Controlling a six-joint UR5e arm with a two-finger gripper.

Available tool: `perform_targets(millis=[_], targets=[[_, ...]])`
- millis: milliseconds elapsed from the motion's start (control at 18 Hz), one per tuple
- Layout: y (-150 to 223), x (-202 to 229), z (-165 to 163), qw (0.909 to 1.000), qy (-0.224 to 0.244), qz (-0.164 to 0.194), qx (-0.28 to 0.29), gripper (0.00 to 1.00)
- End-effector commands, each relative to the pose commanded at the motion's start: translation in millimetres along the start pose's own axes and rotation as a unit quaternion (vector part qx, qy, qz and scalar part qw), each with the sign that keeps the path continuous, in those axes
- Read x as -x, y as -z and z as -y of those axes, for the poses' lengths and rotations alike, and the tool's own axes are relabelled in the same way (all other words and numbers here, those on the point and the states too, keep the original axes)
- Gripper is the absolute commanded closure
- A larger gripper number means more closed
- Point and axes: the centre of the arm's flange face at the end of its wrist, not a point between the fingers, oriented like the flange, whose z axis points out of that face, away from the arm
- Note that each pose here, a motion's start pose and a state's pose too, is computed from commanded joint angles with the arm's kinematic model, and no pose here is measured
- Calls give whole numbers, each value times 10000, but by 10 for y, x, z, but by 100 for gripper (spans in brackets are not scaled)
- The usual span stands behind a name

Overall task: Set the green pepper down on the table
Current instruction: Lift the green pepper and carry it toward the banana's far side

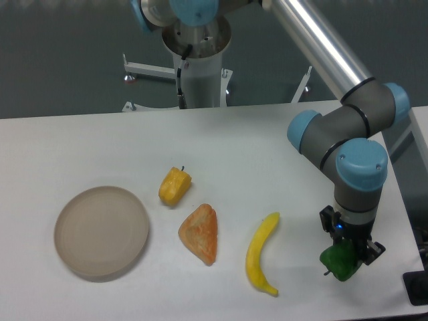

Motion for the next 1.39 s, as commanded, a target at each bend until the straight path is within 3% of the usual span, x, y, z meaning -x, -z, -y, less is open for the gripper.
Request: perform_targets(millis=[278,389,611,1056,1389], targets=[[196,-231,-165,9999,10,-131,-45,72],[236,-325,-360,9996,80,-276,-15,72],[299,-609,-740,9983,-257,-522,18,72],[161,-1275,-1290,9939,-177,-1036,-336,72],[-144,-1732,-1330,9867,-9,-1514,-594,72]])
